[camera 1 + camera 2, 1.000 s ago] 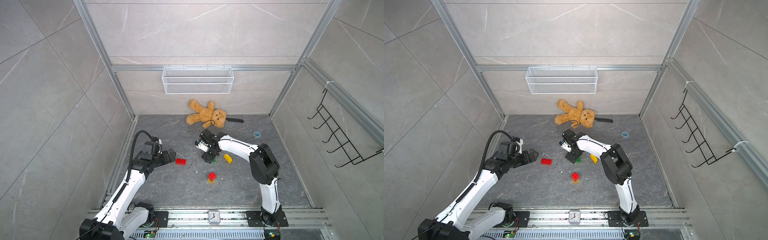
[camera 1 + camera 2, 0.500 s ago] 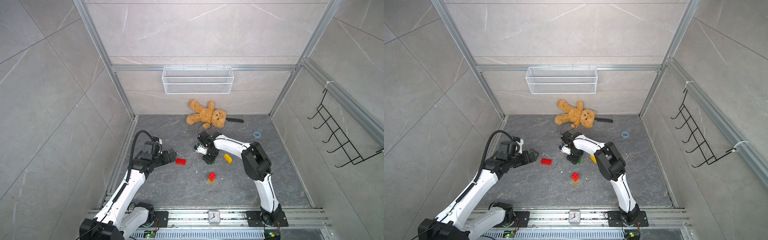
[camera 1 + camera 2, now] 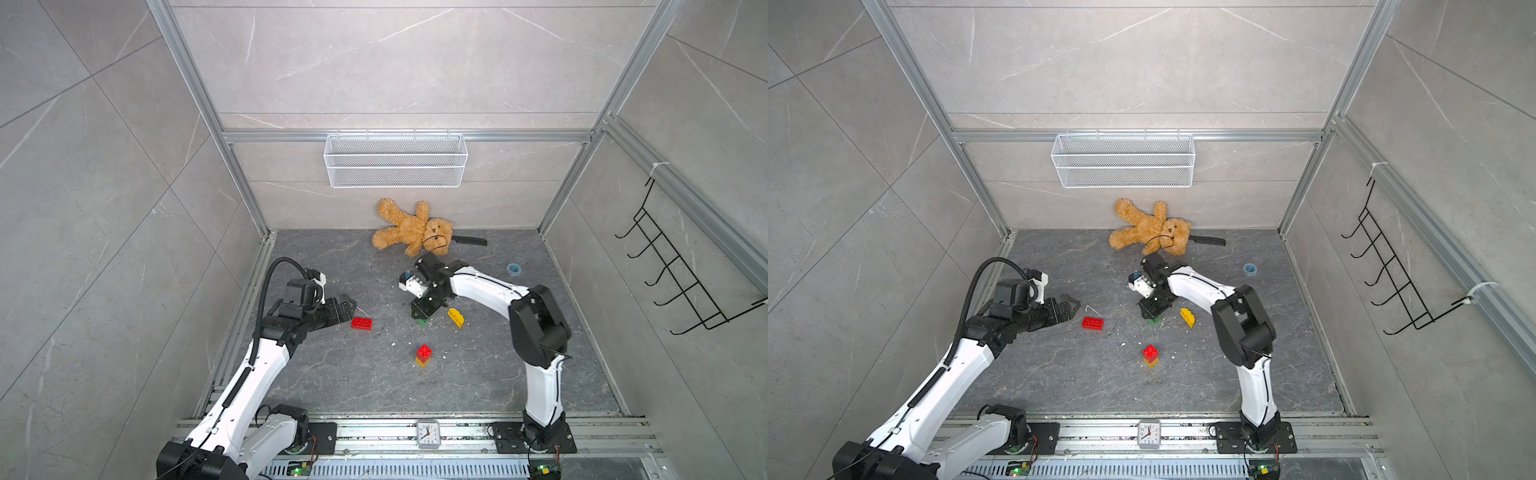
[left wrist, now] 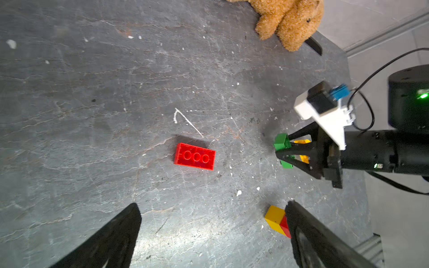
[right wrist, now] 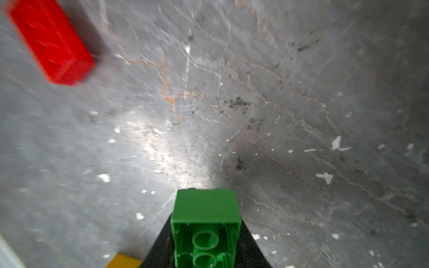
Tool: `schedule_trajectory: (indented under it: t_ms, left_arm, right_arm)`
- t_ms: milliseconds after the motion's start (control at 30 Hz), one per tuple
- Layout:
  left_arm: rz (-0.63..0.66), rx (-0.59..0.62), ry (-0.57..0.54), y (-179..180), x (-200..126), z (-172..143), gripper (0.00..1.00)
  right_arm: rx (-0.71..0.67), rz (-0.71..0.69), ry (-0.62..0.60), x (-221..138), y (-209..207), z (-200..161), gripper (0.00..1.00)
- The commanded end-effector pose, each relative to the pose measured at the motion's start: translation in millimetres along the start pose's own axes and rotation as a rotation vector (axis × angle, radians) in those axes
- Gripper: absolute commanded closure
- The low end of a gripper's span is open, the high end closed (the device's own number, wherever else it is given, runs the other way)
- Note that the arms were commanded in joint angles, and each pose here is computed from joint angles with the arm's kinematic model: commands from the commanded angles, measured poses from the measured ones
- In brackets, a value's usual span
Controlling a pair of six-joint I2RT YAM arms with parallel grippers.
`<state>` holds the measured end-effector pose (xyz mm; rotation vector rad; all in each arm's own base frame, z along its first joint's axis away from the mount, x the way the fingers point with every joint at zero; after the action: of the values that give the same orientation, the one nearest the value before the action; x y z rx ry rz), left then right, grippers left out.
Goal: Assemble an ice cream with lego
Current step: Pick up the lego brick from the center of the board.
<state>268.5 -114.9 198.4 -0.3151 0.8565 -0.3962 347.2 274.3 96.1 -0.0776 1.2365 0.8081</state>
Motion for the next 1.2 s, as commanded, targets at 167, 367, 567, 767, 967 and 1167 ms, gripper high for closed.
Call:
schedule_trajectory:
  t_ms: [167, 367, 567, 767, 967, 1167]
  left_arm:
    - [-0.585, 0.332, -0.203, -102, -18, 38, 0.00]
    - [-0.804, 0.398, -0.222, -136, -14, 50, 0.00]
    - [-0.814, 0.418, -0.215, -142, 0, 64, 0.02]
    - [-0.905, 0.441, -0.255, -159, -11, 82, 0.06]
    - [-0.968, 0.451, -0.219, -174, -14, 81, 0.12]
    - [-0.974, 0.475, -0.181, -179, -13, 70, 0.18]
  right_arm:
    - [0.141, 0.878, -0.641, -129, 70, 75, 0.68]
    - [0.086, 1.065, -0.716, -155, 103, 73, 0.68]
    - [0.001, 1.057, -0.686, -166, 133, 71, 0.66]
    - [-0.023, 1.034, -0.678, -170, 139, 67, 0.65]
    - [-0.024, 1.035, -0.695, -171, 141, 69, 0.64]
    - [-0.046, 1.047, -0.737, -182, 146, 70, 0.63]
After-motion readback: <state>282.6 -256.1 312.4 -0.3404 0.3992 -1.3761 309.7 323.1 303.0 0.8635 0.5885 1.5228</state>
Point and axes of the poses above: each gripper's point midway between its finger pads, its own x axis out along the fingers, its own y axis along the line the jaws close on, z = x × y, the point moved 2 cm from there along -x, back along the fingers, and after that the axes turned 8 degrees about x, right-handed, at the moved point
